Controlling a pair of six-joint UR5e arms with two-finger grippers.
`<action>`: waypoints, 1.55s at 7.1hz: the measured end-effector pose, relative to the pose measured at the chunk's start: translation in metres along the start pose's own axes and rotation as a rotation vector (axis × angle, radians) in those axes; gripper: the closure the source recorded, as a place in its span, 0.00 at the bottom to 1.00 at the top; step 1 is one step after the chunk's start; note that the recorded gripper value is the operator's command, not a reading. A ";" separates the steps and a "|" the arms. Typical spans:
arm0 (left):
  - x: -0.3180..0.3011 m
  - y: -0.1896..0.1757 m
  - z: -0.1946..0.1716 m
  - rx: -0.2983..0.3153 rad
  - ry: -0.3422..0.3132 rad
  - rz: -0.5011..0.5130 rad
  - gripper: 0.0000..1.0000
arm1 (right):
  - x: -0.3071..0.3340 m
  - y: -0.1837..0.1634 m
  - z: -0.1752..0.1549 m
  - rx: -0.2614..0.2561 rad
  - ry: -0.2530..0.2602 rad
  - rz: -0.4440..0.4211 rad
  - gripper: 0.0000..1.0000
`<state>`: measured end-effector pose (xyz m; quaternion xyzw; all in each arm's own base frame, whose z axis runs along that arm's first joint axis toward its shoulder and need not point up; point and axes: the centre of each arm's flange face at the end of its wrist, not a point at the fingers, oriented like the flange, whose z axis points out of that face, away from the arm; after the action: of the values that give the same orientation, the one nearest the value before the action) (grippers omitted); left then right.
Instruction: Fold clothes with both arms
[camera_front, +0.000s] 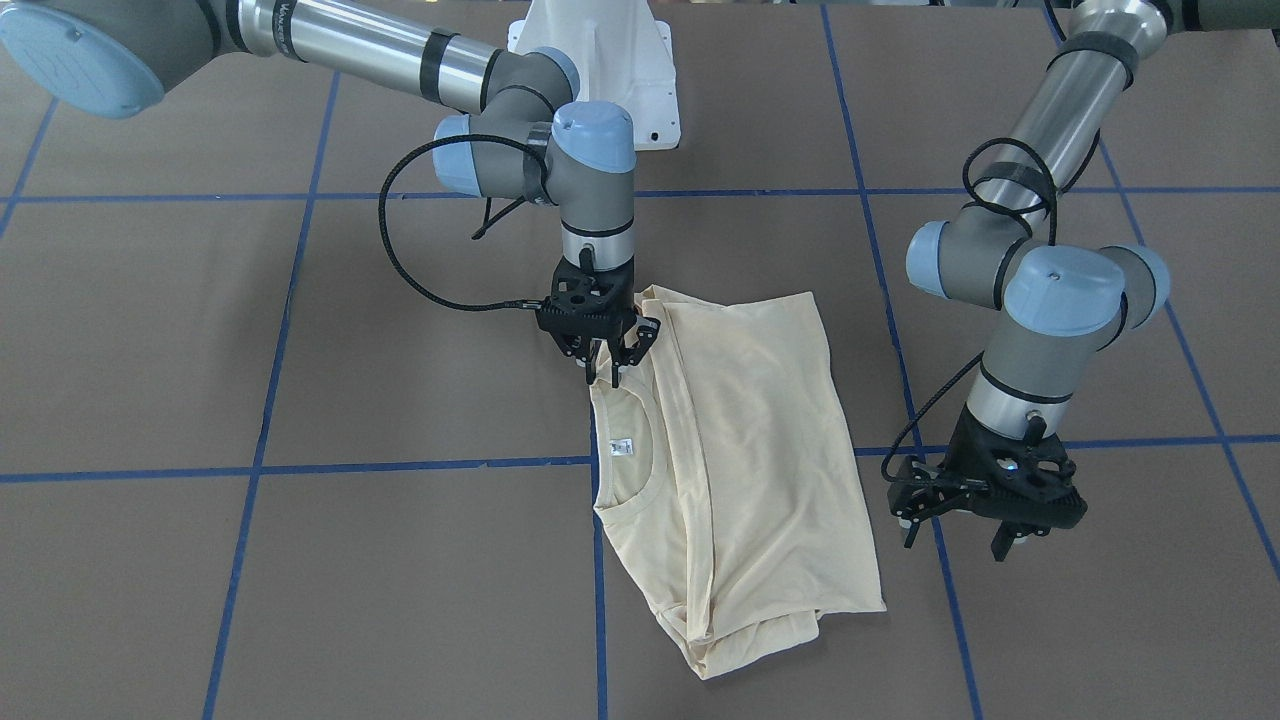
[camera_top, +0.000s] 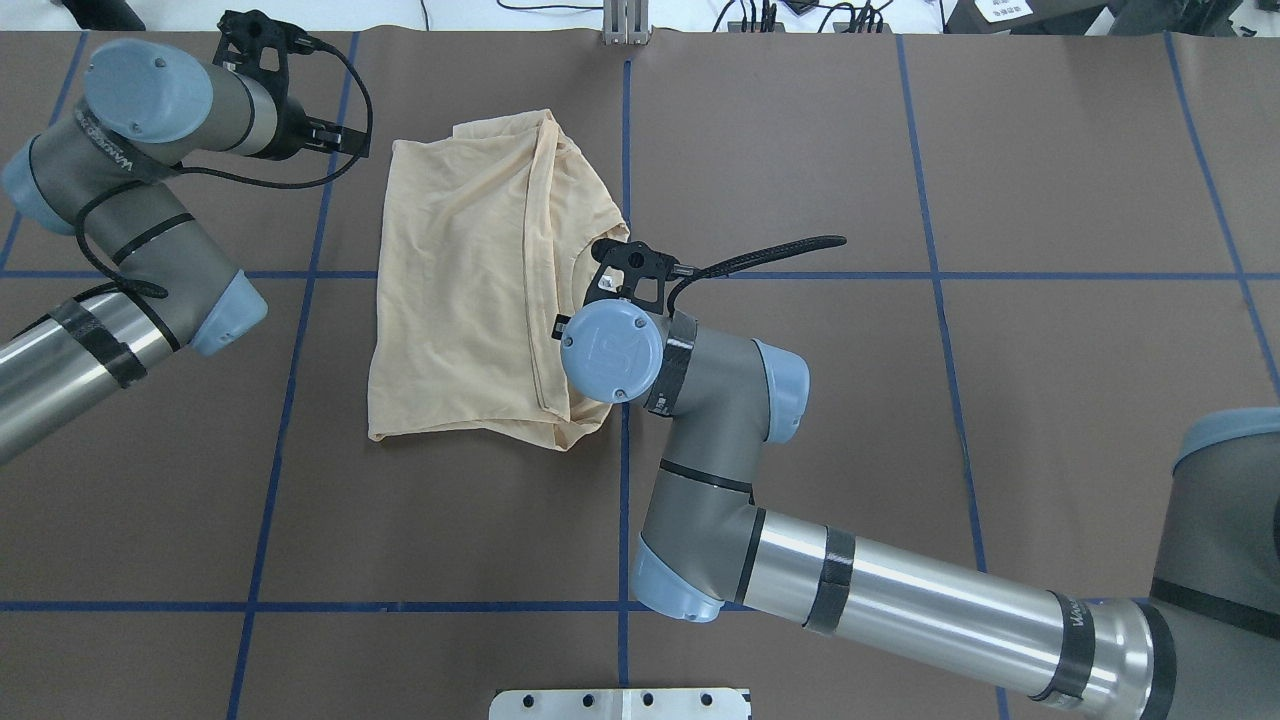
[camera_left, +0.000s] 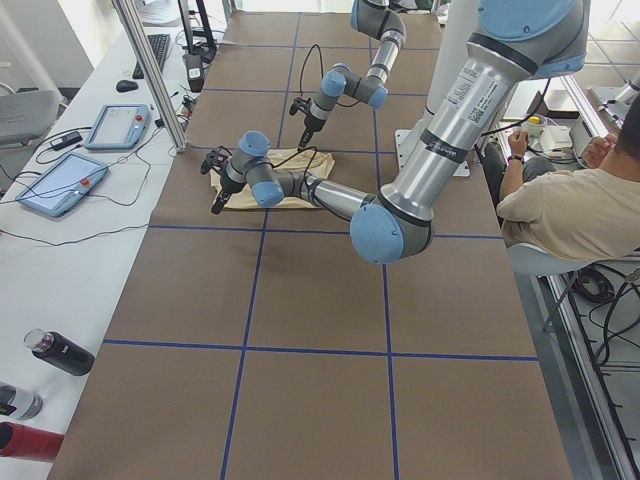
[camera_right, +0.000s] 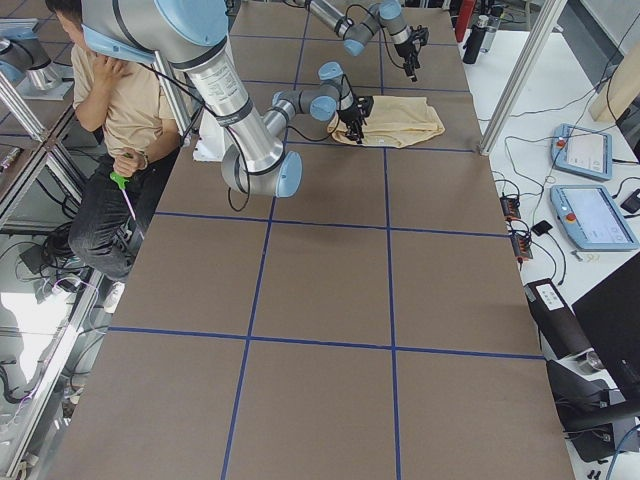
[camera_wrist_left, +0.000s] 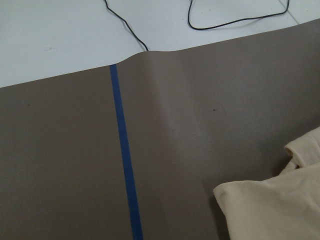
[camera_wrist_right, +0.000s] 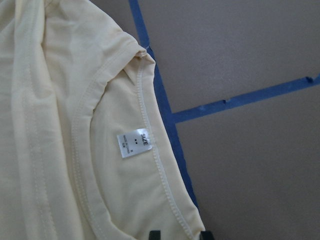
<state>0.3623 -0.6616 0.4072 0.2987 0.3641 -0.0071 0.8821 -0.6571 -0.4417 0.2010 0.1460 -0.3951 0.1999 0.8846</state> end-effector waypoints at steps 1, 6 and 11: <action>0.001 0.000 -0.001 0.002 0.001 0.000 0.00 | 0.003 0.001 0.000 -0.002 -0.001 -0.018 1.00; 0.005 -0.002 -0.005 0.008 0.010 -0.026 0.00 | 0.116 0.013 -0.030 -0.012 -0.045 -0.080 1.00; 0.006 -0.002 -0.006 0.010 0.012 -0.028 0.00 | 0.138 0.059 -0.050 -0.015 -0.069 -0.134 0.00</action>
<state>0.3624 -0.6594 0.3991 0.2978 0.3735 -0.0193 0.8783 -0.5685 -0.3363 0.2788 0.1724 -0.4160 0.1322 0.8830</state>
